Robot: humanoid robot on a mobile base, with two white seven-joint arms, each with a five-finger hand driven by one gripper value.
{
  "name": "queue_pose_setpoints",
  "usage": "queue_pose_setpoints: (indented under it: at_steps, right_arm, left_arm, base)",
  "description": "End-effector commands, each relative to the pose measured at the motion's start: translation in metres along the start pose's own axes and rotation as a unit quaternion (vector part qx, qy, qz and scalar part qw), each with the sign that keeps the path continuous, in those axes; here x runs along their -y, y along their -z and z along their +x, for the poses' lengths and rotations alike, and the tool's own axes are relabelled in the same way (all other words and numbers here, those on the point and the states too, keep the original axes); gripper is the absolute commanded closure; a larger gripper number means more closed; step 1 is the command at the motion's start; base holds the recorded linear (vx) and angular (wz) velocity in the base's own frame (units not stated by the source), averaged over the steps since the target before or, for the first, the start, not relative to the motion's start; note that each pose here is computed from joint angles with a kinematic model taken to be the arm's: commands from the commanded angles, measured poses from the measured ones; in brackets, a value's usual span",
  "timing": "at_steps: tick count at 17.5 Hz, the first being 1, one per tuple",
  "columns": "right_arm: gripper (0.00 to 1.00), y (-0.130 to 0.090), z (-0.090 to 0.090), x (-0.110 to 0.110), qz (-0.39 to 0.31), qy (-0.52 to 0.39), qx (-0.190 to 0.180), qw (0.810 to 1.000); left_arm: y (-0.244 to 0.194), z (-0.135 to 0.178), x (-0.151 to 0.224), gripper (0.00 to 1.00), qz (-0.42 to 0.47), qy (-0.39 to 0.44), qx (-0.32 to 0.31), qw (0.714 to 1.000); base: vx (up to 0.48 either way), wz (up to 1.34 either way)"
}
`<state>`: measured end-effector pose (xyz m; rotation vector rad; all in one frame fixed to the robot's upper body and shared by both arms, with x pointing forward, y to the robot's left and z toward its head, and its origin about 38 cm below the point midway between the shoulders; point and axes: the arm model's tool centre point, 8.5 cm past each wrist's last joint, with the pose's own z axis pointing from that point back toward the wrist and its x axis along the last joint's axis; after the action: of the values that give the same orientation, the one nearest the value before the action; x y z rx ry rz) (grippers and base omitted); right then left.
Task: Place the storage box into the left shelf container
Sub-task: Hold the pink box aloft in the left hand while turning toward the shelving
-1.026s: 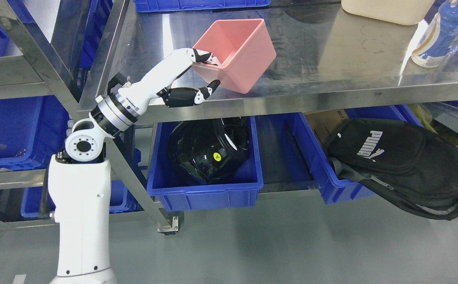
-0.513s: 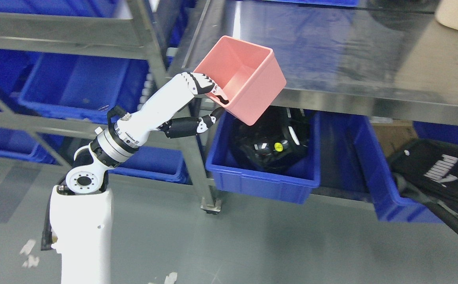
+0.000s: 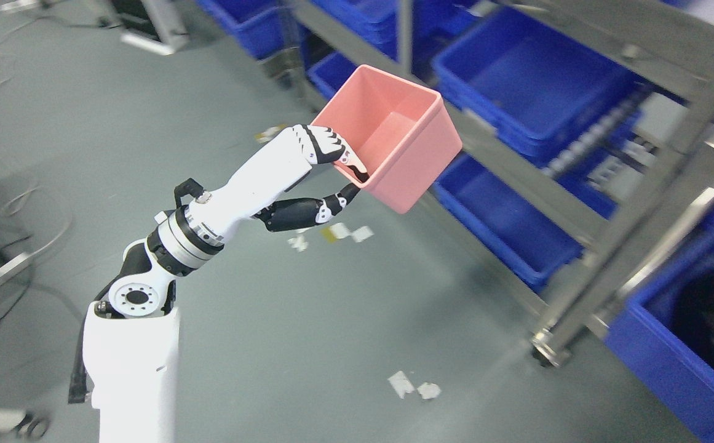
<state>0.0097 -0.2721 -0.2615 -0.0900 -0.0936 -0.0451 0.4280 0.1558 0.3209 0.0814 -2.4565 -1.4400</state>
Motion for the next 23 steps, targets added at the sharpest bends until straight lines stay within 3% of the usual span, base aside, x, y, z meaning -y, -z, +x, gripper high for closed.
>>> queue_pose_setpoints:
  at_steps: [1, 11, 23]
  right_arm:
    - [0.00, 0.000, 0.002, 0.012, -0.009, 0.001, 0.006, 1.000]
    - [0.00, 0.000, 0.002, 0.012, -0.009, 0.001, 0.006, 1.000]
    - [0.00, 0.000, 0.002, 0.012, -0.009, 0.001, 0.006, 1.000]
  left_arm:
    - [-0.003, 0.008, 0.007, 0.99, -0.012, 0.002, 0.007, 1.000]
    - [-0.010, 0.007, 0.013, 0.99, -0.011, -0.006, -0.001, 1.000]
    - [-0.014, 0.006, 0.015, 0.99, -0.007, -0.010, -0.005, 1.000]
  base:
    - [0.004, 1.82]
    - [0.146, 1.04]
    - [0.472, 0.03]
